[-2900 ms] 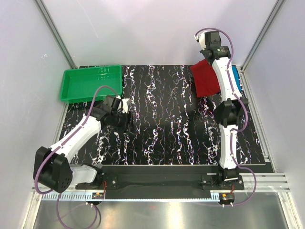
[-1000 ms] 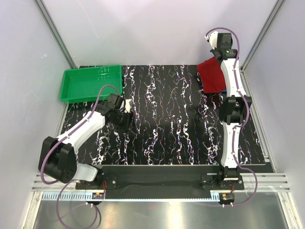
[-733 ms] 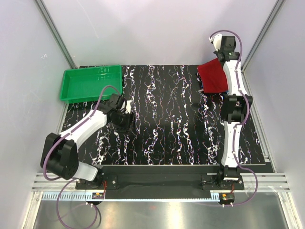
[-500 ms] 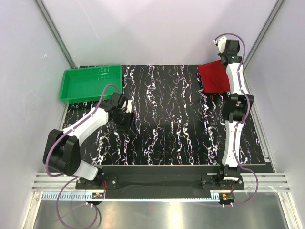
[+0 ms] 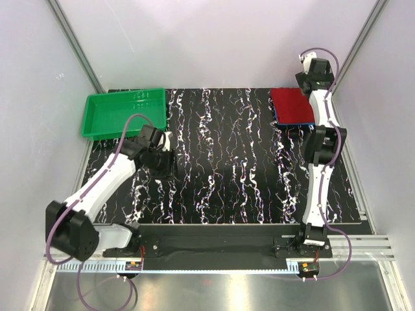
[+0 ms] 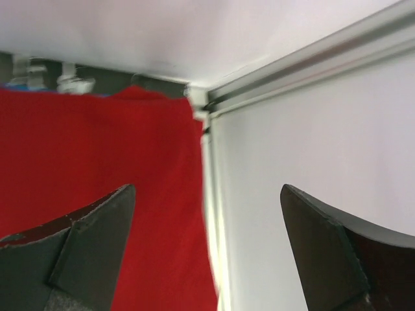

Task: Fold and stack the t-shirts
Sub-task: Neatly place the folded tshirt to the corner, then reset both grippers

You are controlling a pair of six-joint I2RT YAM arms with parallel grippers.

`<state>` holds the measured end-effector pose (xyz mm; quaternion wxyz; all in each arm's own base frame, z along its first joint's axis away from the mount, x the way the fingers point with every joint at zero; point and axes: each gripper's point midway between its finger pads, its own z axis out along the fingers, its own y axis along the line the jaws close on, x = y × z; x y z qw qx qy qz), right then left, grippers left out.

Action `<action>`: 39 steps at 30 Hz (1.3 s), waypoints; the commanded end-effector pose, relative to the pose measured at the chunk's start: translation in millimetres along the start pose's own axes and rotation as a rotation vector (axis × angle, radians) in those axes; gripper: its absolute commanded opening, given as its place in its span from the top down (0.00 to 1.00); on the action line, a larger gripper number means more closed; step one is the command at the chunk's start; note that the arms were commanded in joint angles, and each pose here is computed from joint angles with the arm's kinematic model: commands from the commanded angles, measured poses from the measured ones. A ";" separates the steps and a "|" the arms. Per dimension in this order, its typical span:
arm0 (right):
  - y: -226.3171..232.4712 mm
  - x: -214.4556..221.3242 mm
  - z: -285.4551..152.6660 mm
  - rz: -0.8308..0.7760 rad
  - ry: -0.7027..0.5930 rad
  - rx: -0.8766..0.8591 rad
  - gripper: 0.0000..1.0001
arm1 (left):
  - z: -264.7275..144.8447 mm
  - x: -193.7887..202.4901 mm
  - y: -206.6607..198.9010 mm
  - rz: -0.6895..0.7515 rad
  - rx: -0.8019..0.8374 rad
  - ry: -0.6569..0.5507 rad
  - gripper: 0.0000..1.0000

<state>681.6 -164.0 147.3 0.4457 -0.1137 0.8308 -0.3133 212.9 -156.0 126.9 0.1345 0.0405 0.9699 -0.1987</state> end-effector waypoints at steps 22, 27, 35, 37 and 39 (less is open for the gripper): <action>209.2 14.6 -513.8 1.172 0.180 -1.279 0.00 | -22.1 18.6 -58.7 -0.471 0.649 -0.490 0.24; 221.1 106.6 -532.7 1.187 0.348 -1.196 0.00 | -6.2 39.5 -64.2 -0.514 0.811 -0.439 0.23; 252.2 185.7 -548.5 1.437 0.578 -1.213 0.00 | -20.6 60.6 -63.9 -0.552 1.079 -0.482 0.20; 249.8 181.2 -551.0 1.483 0.513 -1.267 0.00 | -20.0 61.7 -61.8 -0.563 1.075 -0.483 0.16; 244.3 173.2 -559.3 1.508 0.469 -1.332 0.00 | -56.9 62.0 -77.6 -0.469 1.227 -0.528 0.11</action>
